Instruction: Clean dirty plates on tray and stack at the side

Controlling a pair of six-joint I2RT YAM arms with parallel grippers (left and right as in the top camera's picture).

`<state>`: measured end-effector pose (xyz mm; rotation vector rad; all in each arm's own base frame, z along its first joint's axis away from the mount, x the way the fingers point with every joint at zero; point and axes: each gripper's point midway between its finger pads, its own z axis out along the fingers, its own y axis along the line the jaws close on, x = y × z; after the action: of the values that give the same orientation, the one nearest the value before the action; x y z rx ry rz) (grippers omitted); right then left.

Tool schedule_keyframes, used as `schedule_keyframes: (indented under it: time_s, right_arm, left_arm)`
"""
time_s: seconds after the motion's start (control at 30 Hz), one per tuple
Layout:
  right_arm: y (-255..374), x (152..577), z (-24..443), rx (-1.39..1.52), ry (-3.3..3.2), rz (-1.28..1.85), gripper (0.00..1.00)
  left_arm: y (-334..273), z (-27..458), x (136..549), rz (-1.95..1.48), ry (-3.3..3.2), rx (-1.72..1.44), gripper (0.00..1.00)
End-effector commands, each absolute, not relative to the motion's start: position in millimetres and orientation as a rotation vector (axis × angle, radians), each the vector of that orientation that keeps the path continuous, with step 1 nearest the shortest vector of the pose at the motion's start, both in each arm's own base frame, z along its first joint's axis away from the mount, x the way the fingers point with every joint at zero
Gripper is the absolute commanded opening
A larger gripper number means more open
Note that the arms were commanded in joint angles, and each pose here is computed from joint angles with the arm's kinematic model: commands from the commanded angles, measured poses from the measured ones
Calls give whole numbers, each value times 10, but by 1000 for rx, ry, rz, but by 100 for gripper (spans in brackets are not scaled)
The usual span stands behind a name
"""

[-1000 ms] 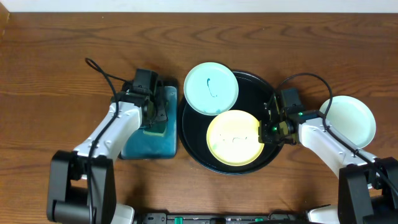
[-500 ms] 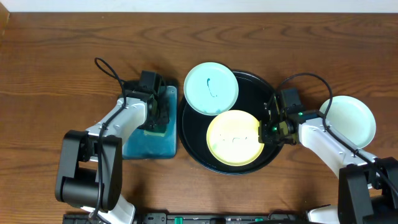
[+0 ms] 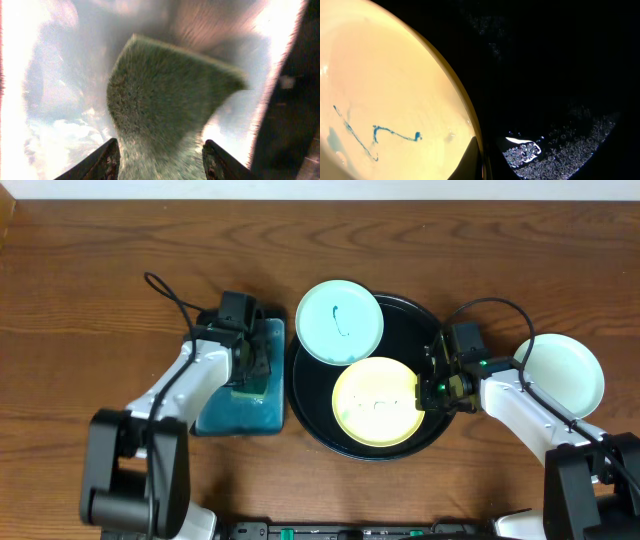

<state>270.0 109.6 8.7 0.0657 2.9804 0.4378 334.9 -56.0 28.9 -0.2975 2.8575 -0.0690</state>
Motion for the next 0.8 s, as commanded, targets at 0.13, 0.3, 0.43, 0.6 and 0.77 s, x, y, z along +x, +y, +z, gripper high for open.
schedule_keyframes:
  time_s: [0.13, 0.3, 0.43, 0.6, 0.77]
  right_arm:
    - [1103, 2661, 49, 80, 2997, 424, 1]
    - [1103, 2661, 48, 80, 2998, 424, 1]
    - [1103, 2661, 48, 80, 2998, 424, 1]
    - [1103, 2660, 47, 80, 2998, 423, 1]
    - [1103, 2661, 48, 80, 2998, 424, 1]
  left_arm:
    - [-543, 438, 3370, -70, 2813, -295, 57]
    - [-536, 349, 3337, -59, 2839, -296, 57]
    - [-532, 243, 3307, -46, 2872, -299, 57]
    - [-524, 79, 3263, -27, 2919, -302, 57]
    - [-518, -38, 3233, -13, 2952, -305, 46]
